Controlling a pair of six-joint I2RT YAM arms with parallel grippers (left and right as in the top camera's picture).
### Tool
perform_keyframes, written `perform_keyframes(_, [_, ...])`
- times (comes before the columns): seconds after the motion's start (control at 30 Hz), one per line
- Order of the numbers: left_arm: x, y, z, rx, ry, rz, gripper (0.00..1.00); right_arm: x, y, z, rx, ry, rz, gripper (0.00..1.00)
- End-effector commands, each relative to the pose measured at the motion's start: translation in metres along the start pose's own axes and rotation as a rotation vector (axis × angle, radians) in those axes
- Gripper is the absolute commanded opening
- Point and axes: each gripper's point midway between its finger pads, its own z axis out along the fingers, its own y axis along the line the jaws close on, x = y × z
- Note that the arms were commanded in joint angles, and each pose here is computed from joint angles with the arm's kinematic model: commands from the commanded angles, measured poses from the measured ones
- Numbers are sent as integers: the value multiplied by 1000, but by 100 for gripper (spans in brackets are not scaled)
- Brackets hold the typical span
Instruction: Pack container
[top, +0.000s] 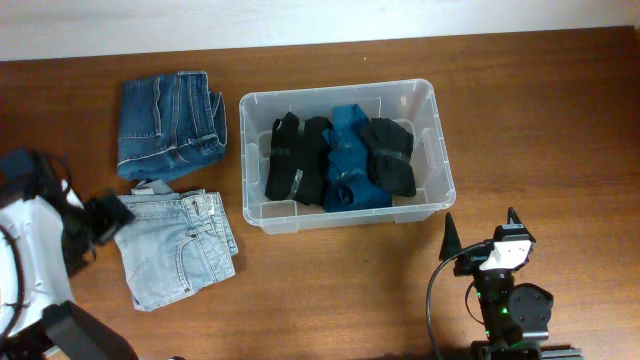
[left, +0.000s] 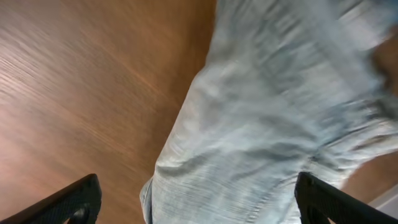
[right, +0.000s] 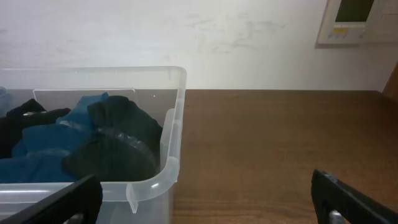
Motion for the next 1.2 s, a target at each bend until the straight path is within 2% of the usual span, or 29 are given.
perform_keyframes(0.0, [26,-9,29,134,79,29,98,2,-2,0,11,2,-3,98])
perform_keyframes(0.13, [35,-19,62,220,62,33,98,2,-2,0,11,3,-3,98])
perform_keyframes(0.27, [38,-14,74,202,49,34,98,2,-2,0,11,2,-3,98])
perform_keyframes(0.63, [22,-15,76,202,-29,121,98,2,-2,0,11,3,-3,98])
perform_keyframes(1.17, [36,-18,88,234,-4,124,98,2,-2,0,11,3,-2,98])
